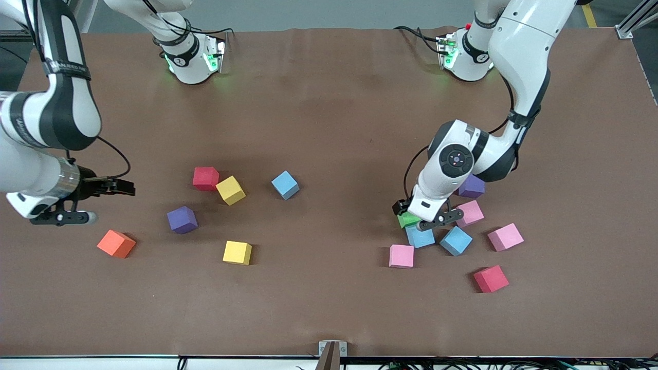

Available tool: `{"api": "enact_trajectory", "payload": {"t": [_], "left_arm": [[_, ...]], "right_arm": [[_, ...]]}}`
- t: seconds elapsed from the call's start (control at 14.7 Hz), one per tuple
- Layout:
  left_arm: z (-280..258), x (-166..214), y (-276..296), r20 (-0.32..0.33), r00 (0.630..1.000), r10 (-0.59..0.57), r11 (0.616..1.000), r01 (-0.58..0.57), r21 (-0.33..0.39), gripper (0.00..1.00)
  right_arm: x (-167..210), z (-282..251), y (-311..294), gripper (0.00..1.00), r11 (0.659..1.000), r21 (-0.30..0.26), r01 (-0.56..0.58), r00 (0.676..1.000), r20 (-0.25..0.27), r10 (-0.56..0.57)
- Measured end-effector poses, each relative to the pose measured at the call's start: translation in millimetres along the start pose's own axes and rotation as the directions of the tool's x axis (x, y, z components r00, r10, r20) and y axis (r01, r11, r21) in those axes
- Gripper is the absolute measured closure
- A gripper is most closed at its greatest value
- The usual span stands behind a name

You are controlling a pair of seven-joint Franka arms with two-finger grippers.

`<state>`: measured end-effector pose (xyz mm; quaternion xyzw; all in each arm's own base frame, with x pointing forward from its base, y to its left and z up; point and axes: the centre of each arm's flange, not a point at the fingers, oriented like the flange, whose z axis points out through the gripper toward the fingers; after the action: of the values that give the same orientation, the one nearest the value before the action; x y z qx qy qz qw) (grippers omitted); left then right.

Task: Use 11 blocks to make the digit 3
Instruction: 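Grasp the green cube with the left gripper while the right gripper reaches the red cube, then grasp the red cube with the right gripper while the left gripper carries green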

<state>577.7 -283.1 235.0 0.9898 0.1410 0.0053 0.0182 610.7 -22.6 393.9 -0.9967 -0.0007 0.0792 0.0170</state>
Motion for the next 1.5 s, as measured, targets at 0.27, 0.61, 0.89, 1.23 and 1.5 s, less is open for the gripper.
{"api": "enact_trajectory", "payload": {"t": [0.27, 0.61, 0.89, 1.23, 1.5], "left_arm": [[18, 1, -1, 0.004, 1.000, -0.002, 1.000, 0.002, -0.004, 0.00], [40, 11, -5, 0.013, 1.000, -0.019, 1.000, 0.020, -0.010, 0.15], [37, 1, 12, 0.015, 1.000, 0.011, 1.000, -0.010, -0.024, 0.40], [20, -88, 89, 0.059, 0.986, 0.157, 0.988, -0.157, -0.005, 0.43], [12, -179, 140, 0.066, 0.961, 0.270, 0.963, -0.270, 0.005, 0.43]], "right_arm": [[-8, 47, -19, 0.00, 1.000, 0.002, 0.023, 1.000, 0.005, -0.023], [-22, 103, -53, 0.00, 0.997, -0.014, 0.080, 0.996, -0.036, -0.080], [-35, 132, -66, 0.00, 0.996, -0.019, 0.085, 0.996, -0.010, -0.086], [-48, 147, -101, 0.00, 0.997, -0.030, 0.071, 0.997, 0.021, -0.070], [-55, 158, -100, 0.00, 0.999, -0.012, 0.049, 0.998, 0.039, -0.049]]}}
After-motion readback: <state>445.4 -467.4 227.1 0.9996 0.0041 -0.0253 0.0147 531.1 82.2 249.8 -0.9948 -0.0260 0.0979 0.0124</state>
